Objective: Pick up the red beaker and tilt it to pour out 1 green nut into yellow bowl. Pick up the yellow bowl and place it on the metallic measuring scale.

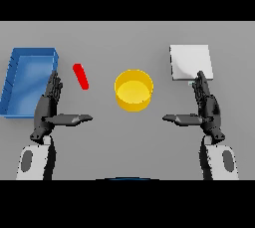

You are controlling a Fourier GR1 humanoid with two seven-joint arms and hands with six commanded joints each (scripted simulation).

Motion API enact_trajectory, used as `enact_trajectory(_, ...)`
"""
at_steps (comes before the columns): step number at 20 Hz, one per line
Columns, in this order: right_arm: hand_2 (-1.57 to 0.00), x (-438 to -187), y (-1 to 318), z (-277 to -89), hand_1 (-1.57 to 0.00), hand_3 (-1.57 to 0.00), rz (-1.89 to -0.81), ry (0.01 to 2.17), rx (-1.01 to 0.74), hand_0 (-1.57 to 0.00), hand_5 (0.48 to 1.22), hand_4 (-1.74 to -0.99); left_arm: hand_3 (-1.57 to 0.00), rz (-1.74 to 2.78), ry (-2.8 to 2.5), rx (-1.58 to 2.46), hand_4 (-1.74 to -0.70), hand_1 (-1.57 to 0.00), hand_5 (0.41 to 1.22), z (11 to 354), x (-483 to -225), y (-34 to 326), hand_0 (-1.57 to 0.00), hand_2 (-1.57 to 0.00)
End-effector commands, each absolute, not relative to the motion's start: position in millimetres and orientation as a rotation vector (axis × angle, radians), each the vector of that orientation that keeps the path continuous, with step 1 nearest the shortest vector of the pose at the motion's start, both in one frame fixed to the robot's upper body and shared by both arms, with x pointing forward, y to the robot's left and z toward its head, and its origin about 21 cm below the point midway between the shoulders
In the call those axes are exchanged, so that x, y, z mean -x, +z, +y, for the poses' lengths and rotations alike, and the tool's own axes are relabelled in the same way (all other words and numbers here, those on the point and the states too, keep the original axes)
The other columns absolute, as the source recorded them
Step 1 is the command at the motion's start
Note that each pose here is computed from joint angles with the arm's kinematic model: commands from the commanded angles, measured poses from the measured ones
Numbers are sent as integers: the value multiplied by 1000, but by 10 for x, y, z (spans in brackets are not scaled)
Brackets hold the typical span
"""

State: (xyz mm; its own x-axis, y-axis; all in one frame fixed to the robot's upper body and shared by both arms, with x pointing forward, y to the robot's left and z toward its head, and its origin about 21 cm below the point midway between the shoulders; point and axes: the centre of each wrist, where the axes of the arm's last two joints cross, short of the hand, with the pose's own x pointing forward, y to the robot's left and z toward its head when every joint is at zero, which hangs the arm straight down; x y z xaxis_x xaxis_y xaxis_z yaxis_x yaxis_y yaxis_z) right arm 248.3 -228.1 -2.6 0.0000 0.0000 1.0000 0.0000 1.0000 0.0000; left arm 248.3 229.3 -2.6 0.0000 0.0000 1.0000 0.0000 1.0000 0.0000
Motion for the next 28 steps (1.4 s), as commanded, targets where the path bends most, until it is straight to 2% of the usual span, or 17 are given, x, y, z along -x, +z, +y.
enact_trajectory(1, 1, -2483, -26, -2272, 1, 1, -1571, -1, -1, 1, 578, -1071, 1, -1571, 1, -1, -1141, 1, 660, 2299, -2482, -26, 1, 1)
enact_trajectory(6, 1, -2457, -29, -2212, 1, 1, -1573, 0, -2, 1, 578, -1071, 1, -1572, 2, -3, -1141, 1, 660, 2370, -2476, -21, 1, 1)
enact_trajectory(8, 1, -2323, 73, -2165, 1, 1, -1712, 205, 168, 1, 577, -1072, 1, -1640, -150, -57, -1143, 1, 660, 2386, -2269, 99, 1, 1)
enact_trajectory(10, 1, -2253, 101, -2137, 1, 1, -1716, 286, 237, 1, 577, -1064, 1, -1629, -208, -72, -1142, 1, 662, 2352, -2171, 164, 1, 1)
enact_trajectory(12, 1, -2250, 96, -2094, 1, 1, -1702, 303, 239, 1, 585, -1084, 1, -1609, -238, -76, -1136, 1, 657, 2337, -2152, 223, 1, 1)
enact_trajectory(16, 1, -2233, 111, -2128, 1, 1, -1712, 295, 195, 1, 614, -1147, 1, -1568, -244, -75, -1137, 1, 649, 2295, -2206, 223, 1, 1)
enact_trajectory(21, 1, -2272, 119, -2151, 1, 1, -1714, 272, 129, 1, 627, -1209, 1, -1496, -249, -71, -1169, 1, 648, 2285, -2579, 55, 1, 1)
enact_trajectory(24, 1, -2227, 86, -2153, 1, 1, -1719, 267, 127, 1, 626, -1220, 1, -1495, -271, -87, -1177, 1, 644, 2330, -2774, -33, 1, 1)
enact_trajectory(28, 1, -2240, 111, -2145, 1, 1, -1718, 273, 124, 1, 625, -1227, 1, -1511, -298, -56, -1183, 1, 637, 2223, -3041, -56, 1, 1)
